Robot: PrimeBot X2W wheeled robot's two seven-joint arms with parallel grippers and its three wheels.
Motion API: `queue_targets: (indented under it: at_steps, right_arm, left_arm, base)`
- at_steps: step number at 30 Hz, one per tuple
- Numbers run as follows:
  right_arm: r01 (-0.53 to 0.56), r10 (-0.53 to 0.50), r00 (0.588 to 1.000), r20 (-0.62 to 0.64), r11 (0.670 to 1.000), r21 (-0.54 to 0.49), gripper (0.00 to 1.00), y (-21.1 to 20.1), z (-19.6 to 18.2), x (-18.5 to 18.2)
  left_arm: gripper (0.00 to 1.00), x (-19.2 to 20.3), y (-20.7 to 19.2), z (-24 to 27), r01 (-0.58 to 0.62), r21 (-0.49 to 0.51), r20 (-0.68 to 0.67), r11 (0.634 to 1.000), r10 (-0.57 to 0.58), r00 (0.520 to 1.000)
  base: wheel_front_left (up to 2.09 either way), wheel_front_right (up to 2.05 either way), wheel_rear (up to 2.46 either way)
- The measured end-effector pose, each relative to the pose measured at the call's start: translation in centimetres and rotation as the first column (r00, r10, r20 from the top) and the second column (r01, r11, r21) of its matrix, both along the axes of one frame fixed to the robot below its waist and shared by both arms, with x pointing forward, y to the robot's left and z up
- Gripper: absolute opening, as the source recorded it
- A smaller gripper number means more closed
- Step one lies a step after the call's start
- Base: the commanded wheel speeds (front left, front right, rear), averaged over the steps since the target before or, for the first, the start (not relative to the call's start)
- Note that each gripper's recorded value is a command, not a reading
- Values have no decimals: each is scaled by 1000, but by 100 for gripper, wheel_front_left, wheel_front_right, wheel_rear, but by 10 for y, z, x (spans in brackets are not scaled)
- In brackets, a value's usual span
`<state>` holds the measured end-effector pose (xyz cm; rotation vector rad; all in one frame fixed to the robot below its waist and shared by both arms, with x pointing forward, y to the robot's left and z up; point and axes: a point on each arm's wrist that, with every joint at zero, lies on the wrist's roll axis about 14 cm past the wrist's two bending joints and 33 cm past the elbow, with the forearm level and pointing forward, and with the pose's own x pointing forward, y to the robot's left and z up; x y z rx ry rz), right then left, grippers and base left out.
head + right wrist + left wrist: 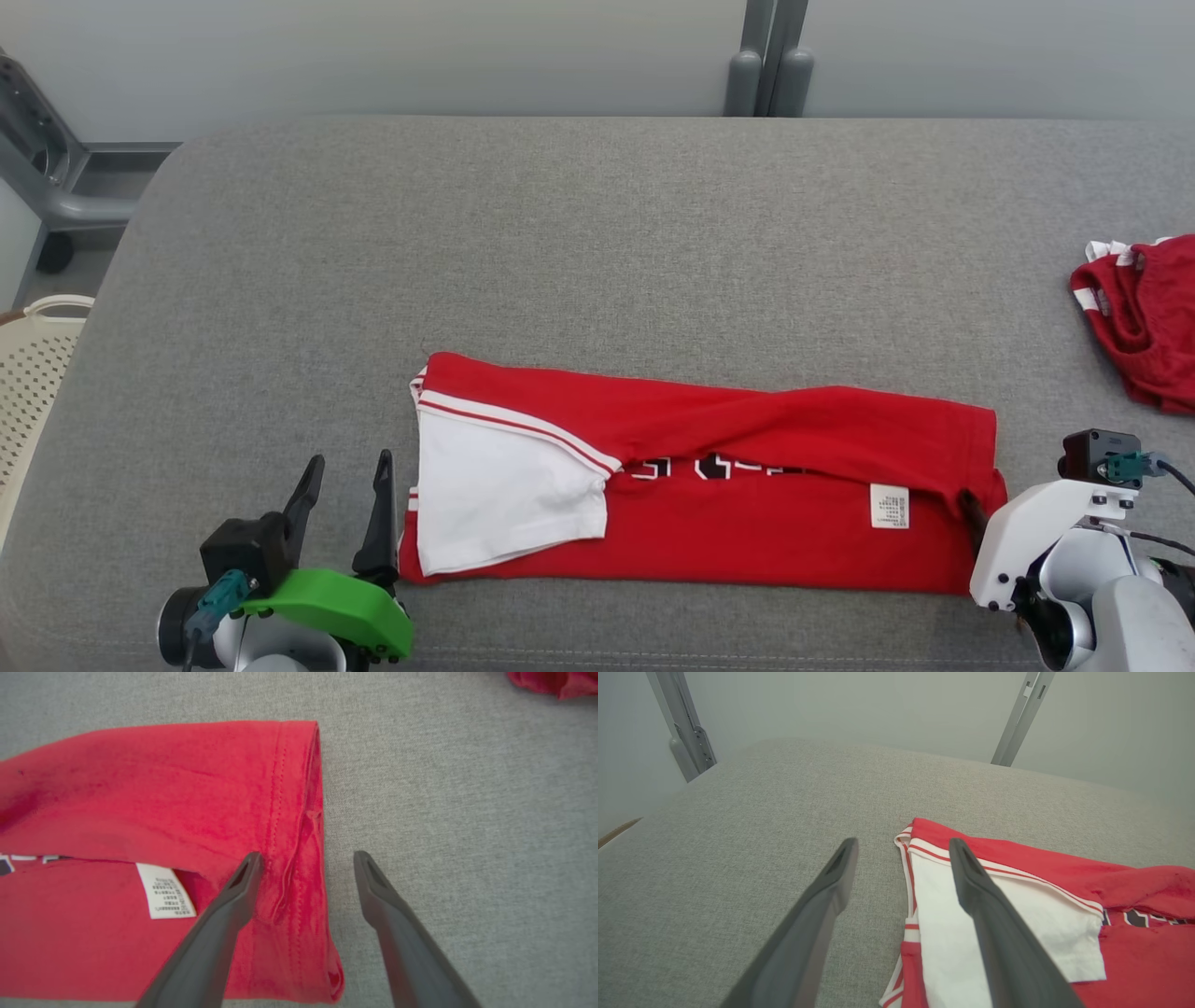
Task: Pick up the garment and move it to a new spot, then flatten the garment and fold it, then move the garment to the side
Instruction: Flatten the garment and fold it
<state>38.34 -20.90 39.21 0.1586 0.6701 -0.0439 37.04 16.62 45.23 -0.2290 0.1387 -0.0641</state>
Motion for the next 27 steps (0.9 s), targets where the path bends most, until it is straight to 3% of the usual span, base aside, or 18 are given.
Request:
queue_targets:
  at_steps: [16, 17, 18, 21, 22, 27]
  right_arm:
    - [-41, 46, 993, -112, 998, 44, 100, 18, -18, 8]
    - [-41, 47, 992, -116, 998, 49, 91, 19, -18, 9]
    - [-42, 48, 992, -118, 998, 52, 55, 19, -19, 9]
    - [-38, 44, 993, -113, 998, 52, 7, 18, -17, 10]
    - [-35, 39, 994, -103, 998, 48, 0, 17, -14, 11]
    - [9, -8, 999, -40, 999, 33, 0, 2, 3, 18]
  left_arm:
    - [100, 2, 1, -9, 0, -4, -27, 1000, 0, 1000]
    - [100, 3, 2, -9, -2, -4, -25, 1000, 1, 1000]
    - [100, 3, 3, -8, -4, -4, -24, 1000, 4, 1000]
    - [100, 3, 4, -9, -7, -3, -25, 1000, 7, 1000]
    - [100, 3, 4, -8, -8, -4, -23, 1000, 8, 1000]
    - [100, 4, 4, -5, -5, -4, -13, 1000, 5, 1000]
  base:
    - [0, 0, 0]
    - [0, 0, 0]
    - [0, 0, 0]
    - [0, 0, 0]
    - [0, 0, 0]
    - [0, 0, 0]
